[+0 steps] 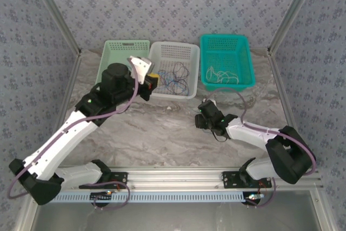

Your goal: Untangle the cables

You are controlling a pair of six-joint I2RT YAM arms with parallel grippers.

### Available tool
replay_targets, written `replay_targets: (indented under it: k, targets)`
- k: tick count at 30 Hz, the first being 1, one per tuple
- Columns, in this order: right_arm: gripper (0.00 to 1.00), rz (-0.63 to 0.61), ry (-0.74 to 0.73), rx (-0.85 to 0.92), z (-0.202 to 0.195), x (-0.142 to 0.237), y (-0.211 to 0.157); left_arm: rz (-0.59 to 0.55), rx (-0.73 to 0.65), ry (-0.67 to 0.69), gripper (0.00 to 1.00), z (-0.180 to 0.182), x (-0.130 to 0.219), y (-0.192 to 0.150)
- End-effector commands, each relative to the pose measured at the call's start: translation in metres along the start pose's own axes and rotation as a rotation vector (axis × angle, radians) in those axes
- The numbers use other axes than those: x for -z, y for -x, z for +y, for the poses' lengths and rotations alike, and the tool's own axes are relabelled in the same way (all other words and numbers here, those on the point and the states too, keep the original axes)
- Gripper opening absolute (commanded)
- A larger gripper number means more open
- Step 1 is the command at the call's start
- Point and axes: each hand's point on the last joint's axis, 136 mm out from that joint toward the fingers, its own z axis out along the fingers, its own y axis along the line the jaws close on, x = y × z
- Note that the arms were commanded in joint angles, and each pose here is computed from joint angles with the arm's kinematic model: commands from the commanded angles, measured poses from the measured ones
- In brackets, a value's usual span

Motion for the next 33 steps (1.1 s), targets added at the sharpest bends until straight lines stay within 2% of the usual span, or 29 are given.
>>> replay_targets:
  k: [1,7,11,14,16,19,22,28,33]
  targets:
    - [0.51,0.044,-0.029,-0.009,-0.008,-0.004,-0.018,-0.040,-0.031,0.083,0.00,0.021,0.025,0.020]
    - [0.46,0.054,-0.037,-0.024,-0.015,-0.005,-0.029,-0.079,-0.011,0.181,0.00,0.056,0.047,0.036]
    - [0.39,0.058,-0.045,-0.032,-0.021,-0.004,-0.033,-0.101,-0.014,0.216,0.00,0.068,0.055,0.046]
    - [0.35,0.055,-0.040,-0.032,-0.021,-0.004,-0.034,-0.135,-0.007,0.186,0.00,0.066,0.060,0.057]
    - [0.41,0.048,-0.001,-0.011,-0.012,-0.002,-0.029,-0.139,0.000,0.160,0.00,0.061,0.060,0.061]
    - [0.63,0.006,0.074,0.027,0.010,0.006,-0.015,-0.134,0.018,0.129,0.00,0.057,0.056,0.058]
    - [0.72,-0.021,0.102,0.076,0.028,0.013,0.001,-0.126,0.039,0.112,0.00,0.055,0.052,0.051]
    - [0.78,-0.075,0.181,0.199,0.071,0.027,0.028,-0.137,0.069,0.048,0.00,0.045,0.051,0.049]
    - [0.82,-0.092,0.290,0.289,0.113,0.029,0.037,-0.147,0.075,0.026,0.00,0.040,0.054,0.052]
